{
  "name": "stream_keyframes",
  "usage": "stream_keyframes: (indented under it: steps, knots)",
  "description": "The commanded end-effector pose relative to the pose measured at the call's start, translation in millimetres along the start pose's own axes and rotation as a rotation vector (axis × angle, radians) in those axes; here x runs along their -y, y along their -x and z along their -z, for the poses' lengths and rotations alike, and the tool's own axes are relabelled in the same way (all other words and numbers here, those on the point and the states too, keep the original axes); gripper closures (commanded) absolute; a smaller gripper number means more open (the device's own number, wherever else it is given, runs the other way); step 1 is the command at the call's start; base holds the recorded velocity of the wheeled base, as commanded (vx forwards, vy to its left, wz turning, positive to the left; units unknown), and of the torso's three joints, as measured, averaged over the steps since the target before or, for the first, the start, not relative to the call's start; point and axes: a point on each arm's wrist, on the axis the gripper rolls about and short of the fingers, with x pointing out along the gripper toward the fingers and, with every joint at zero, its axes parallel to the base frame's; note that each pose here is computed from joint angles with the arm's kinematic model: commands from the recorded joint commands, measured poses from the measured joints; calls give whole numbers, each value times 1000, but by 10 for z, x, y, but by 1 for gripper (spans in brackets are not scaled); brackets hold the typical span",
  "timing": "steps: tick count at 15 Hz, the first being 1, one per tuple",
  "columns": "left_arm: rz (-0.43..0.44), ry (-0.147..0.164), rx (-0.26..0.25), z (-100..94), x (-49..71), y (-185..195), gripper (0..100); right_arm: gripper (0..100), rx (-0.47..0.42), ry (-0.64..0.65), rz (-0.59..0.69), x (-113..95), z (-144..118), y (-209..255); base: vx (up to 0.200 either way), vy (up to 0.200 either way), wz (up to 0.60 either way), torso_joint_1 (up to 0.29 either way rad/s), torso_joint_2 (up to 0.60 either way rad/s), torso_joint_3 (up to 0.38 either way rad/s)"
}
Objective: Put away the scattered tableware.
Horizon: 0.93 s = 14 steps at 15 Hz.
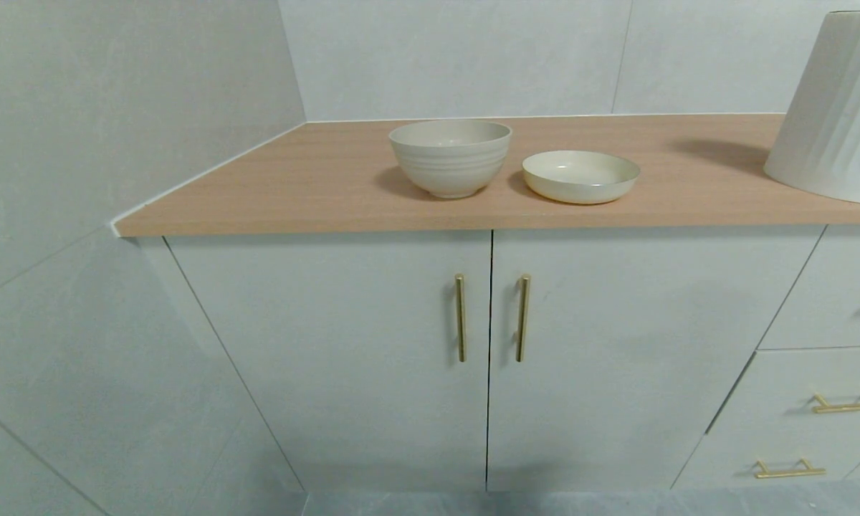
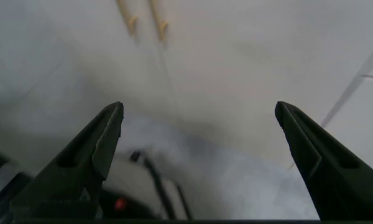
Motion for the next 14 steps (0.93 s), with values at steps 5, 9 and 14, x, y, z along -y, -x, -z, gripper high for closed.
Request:
stream_keyframes:
  steps: [5,9,14]
  knots:
    - [-1,0,0,0,0,0,0,0,-205,23,-252,-111,-604,-1781,0,0,0,0,0,0]
    - [-1,0,0,0,0,0,0,0,-215,-18,-312,-284,-537,-2406,0,0,0,0,0,0]
    - [0,-9,0,0,0,0,0,0,-159,-19,-350,-404,-402,-2863,0,0,0,0,0,0]
